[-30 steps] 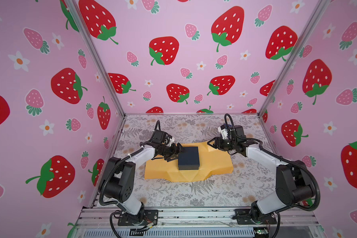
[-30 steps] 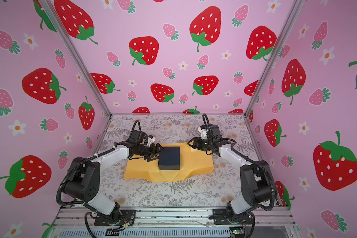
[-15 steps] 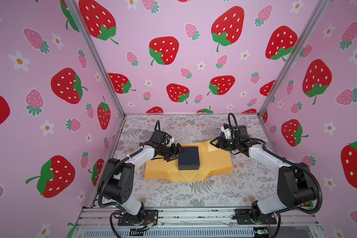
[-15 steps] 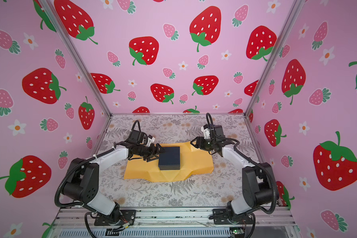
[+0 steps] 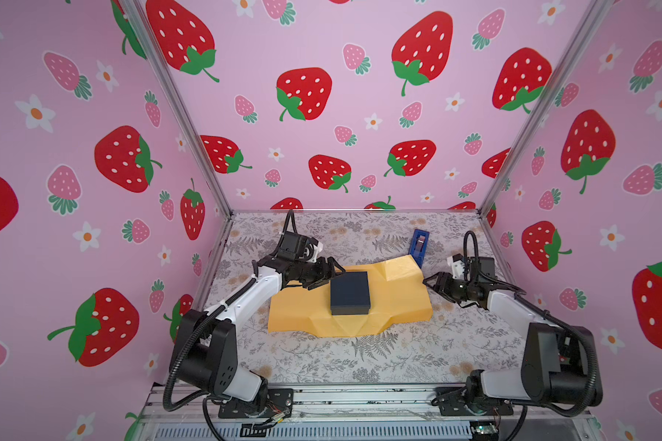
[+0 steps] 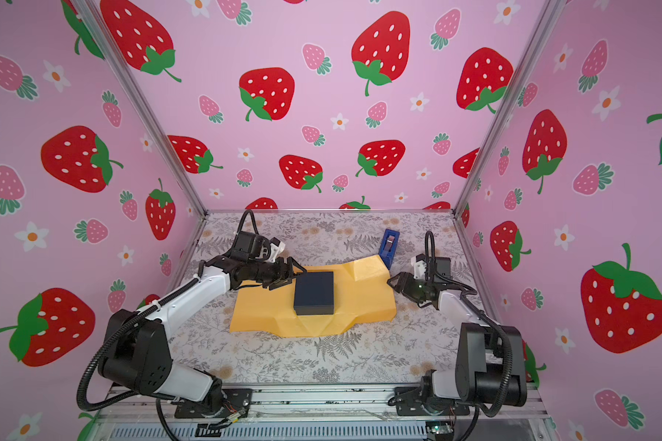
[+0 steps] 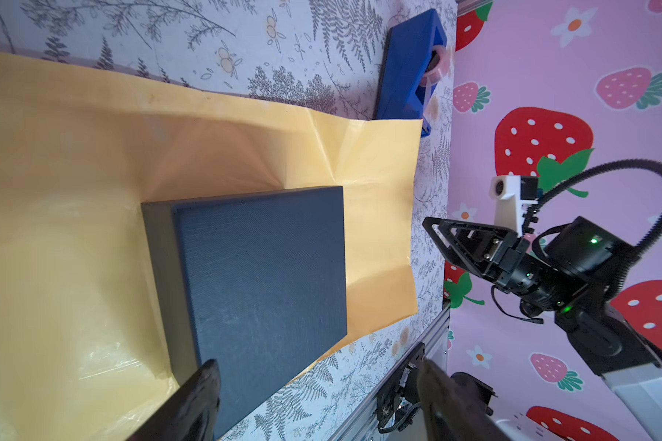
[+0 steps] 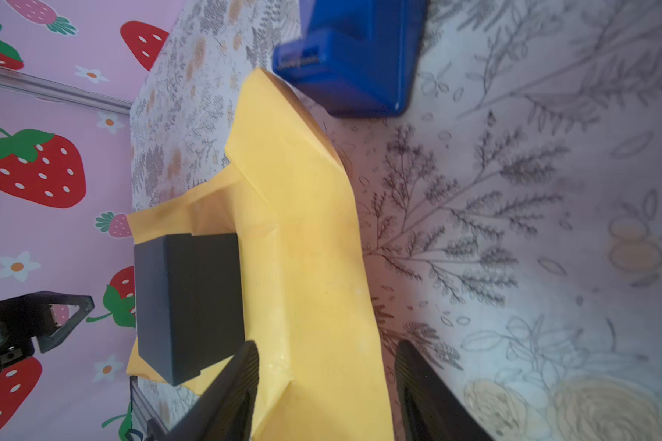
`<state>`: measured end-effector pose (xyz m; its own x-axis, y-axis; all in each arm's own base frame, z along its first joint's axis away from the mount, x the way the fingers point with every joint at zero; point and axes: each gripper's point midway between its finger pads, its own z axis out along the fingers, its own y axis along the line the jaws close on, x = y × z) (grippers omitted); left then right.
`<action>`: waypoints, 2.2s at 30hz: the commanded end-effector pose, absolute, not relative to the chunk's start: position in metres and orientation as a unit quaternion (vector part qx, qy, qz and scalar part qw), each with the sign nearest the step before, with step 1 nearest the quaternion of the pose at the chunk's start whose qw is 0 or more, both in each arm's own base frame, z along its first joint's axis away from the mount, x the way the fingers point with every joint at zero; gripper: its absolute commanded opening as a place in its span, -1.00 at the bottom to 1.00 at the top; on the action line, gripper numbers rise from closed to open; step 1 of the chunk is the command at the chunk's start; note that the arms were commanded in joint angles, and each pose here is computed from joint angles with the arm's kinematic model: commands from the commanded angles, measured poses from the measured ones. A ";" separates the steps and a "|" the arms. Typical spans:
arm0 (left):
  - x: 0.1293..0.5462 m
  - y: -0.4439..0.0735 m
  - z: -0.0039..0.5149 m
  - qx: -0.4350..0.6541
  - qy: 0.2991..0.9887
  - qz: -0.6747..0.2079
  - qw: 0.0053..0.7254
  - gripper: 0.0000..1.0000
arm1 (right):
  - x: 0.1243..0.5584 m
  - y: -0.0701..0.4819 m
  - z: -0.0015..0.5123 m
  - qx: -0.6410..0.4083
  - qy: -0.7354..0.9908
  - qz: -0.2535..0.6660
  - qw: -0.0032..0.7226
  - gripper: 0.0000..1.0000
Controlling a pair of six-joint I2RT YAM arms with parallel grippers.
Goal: Wrap the gift box in paper
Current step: 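Open and draw back the right gripper while the left gripper holds the box, then grasp the paper's edge nearest the right gripper and lift it over the box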
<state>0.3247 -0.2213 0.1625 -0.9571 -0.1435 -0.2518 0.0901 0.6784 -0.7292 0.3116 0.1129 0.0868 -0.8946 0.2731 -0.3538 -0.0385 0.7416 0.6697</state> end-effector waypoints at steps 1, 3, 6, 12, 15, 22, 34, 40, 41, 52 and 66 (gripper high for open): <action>0.328 -0.232 0.183 -0.001 0.895 -0.416 0.162 0.64 | 0.294 0.115 0.084 0.051 0.904 0.366 0.215 0.17; 0.328 -0.234 0.185 -0.003 0.892 -0.421 0.167 0.63 | 0.284 0.119 0.081 0.056 0.899 0.381 0.207 0.12; 0.330 -0.235 0.185 -0.005 0.891 -0.422 0.167 0.63 | 0.274 0.121 0.079 0.060 0.895 0.390 0.205 0.05; 0.329 -0.239 0.186 -0.001 0.891 -0.423 0.166 0.62 | 0.262 0.124 0.075 0.055 0.895 0.398 0.196 -0.07; 0.328 -0.241 0.185 0.001 0.891 -0.422 0.165 0.61 | 0.258 0.118 0.066 0.063 0.904 0.377 0.193 0.00; 0.325 -0.241 0.184 0.001 0.893 -0.418 0.164 0.61 | 0.260 0.099 0.053 0.084 0.919 0.322 0.210 0.18; 0.324 -0.242 0.182 0.003 0.894 -0.417 0.163 0.60 | 0.241 0.136 0.059 0.080 0.867 0.462 0.166 0.09; 0.324 -0.245 0.182 0.006 0.894 -0.419 0.160 0.60 | 0.235 0.143 0.077 0.078 0.847 0.498 0.167 0.04; 0.323 -0.245 0.182 0.006 0.894 -0.420 0.160 0.60 | 0.233 0.143 0.077 0.076 0.847 0.499 0.164 -0.01; 0.324 -0.245 0.184 0.008 0.893 -0.420 0.161 0.60 | 0.221 0.140 0.078 0.074 0.861 0.479 0.153 -0.27; 0.325 -0.246 0.184 0.010 0.893 -0.421 0.160 0.59 | 0.223 0.128 0.075 0.067 0.888 0.424 0.162 -0.62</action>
